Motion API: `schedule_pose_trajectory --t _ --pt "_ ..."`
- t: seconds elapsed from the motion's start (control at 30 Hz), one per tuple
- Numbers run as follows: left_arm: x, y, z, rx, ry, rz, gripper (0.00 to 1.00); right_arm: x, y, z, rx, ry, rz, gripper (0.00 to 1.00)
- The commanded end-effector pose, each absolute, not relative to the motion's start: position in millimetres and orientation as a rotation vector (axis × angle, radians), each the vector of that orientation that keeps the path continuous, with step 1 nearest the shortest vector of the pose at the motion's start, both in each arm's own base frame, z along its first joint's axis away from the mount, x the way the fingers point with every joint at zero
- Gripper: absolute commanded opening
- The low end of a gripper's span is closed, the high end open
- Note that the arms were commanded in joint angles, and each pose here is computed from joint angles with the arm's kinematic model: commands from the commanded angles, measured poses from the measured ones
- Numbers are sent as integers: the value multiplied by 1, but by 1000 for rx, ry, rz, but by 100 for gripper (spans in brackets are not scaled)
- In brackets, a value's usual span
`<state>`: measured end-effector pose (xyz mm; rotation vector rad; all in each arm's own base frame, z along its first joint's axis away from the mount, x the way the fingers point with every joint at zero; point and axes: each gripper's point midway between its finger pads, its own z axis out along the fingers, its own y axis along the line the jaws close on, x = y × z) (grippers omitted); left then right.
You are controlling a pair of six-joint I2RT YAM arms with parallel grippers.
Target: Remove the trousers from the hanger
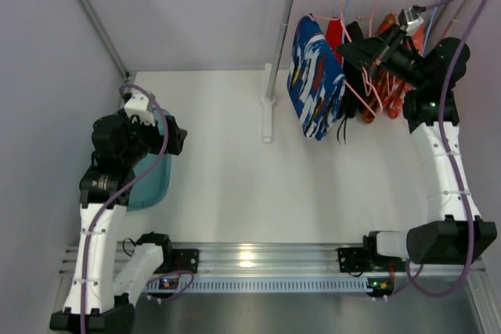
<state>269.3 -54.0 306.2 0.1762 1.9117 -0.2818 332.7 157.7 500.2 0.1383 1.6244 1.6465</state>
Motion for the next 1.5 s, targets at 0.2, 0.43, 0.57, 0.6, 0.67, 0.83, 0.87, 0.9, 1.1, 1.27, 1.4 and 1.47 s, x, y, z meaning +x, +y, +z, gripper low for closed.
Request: schedule_pose_trajectory --t 0.2,0.43,0.57,0.6,0.67,0.83,0.87,0.9,1.1,1.27,1.4,1.47 --pt "284 -79 330 309 1759 -383 99 249 154 563 -59 1369 1560 0" --pt "315 -83 353 352 1698 -318 99 220 155 558 -61 1370 1536 0" --pt "318 -106 369 432 1649 -326 99 207 154 556 -36 1362 1534 0" --pt "320 -113 364 456 1666 -325 99 208 153 553 -14 1361 1529 0" --pt "318 -123 368 502 1650 -302 99 203 152 547 4 1364 1517 0" --pt "316 -144 373 550 1627 -344 99 184 155 538 -17 1350 1516 0" --pt "312 -152 377 565 1616 -382 99 178 159 537 -39 1353 1528 0" --pt "313 -158 389 562 1600 -410 99 178 160 532 -44 1361 1527 0" --pt "286 -194 438 641 1451 -609 99 173 175 516 -99 1401 1580 0" --pt "262 -221 467 785 1287 -638 98 168 196 511 -168 1407 1640 0" --pt "259 -245 472 913 1178 -537 95 175 204 507 -163 1436 1678 0" --pt "256 -260 469 942 1147 -493 92 176 210 509 -178 1440 1698 0"
